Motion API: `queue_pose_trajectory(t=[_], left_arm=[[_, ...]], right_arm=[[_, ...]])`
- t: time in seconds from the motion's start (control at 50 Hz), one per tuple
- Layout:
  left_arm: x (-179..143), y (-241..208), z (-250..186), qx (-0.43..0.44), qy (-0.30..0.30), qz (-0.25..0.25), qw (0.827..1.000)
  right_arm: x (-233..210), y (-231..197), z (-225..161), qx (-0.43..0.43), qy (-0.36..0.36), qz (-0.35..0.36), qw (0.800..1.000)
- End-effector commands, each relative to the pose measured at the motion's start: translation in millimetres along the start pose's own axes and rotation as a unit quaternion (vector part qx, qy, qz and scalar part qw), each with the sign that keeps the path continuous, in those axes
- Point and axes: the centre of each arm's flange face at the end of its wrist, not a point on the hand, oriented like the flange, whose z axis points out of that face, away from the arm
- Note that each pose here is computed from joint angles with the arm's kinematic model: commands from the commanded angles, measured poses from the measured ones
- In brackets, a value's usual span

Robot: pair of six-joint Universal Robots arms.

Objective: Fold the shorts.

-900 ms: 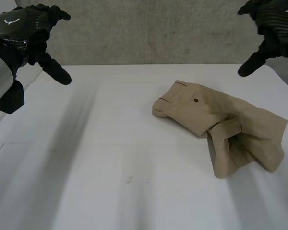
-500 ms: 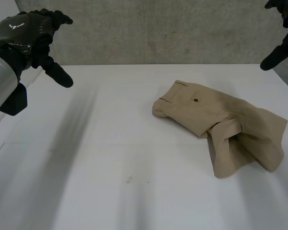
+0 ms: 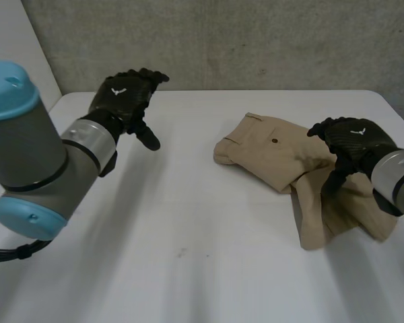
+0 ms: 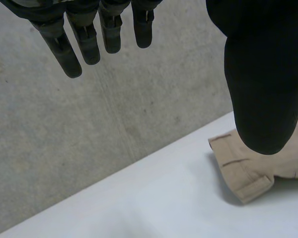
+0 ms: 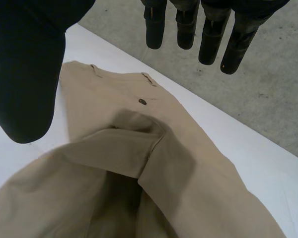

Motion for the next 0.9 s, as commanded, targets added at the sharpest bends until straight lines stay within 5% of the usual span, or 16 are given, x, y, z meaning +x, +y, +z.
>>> queue_pose_trajectory(t=[0.02, 0.24, 0.38, 0.48, 0.64, 0.9], left_arm=[[2.4, 7.2, -0.8, -0.012, -0.002, 0.000, 1.000], [-3.7, 5.5, -39.7, -0.029, -0.030, 0.001, 0.999], [-7.8, 1.4, -60.1, -0.026, -0.038, 0.001, 0.999], [-11.2, 0.8, -69.8, -0.026, -0.044, 0.000, 0.999], [-13.2, 6.8, -78.5, -0.037, -0.049, 0.000, 0.998], [-49.1, -4.2, -102.7, -0.016, -0.115, 0.000, 0.993]], right_arm=[[-14.9, 12.1, 39.7, 0.025, -0.016, 0.050, 0.998], [-52.8, 34.6, 123.8, 0.003, -0.009, 0.051, 0.999], [-59.5, 51.3, 146.0, -0.026, 0.014, -0.019, 0.999], [-79.5, 29.4, 130.3, 0.001, -0.033, -0.056, 0.998], [-158.1, -8.5, 53.6, 0.059, -0.180, -0.077, 0.979], [-238.0, -16.3, -8.2, 0.101, -0.294, -0.094, 0.946]])
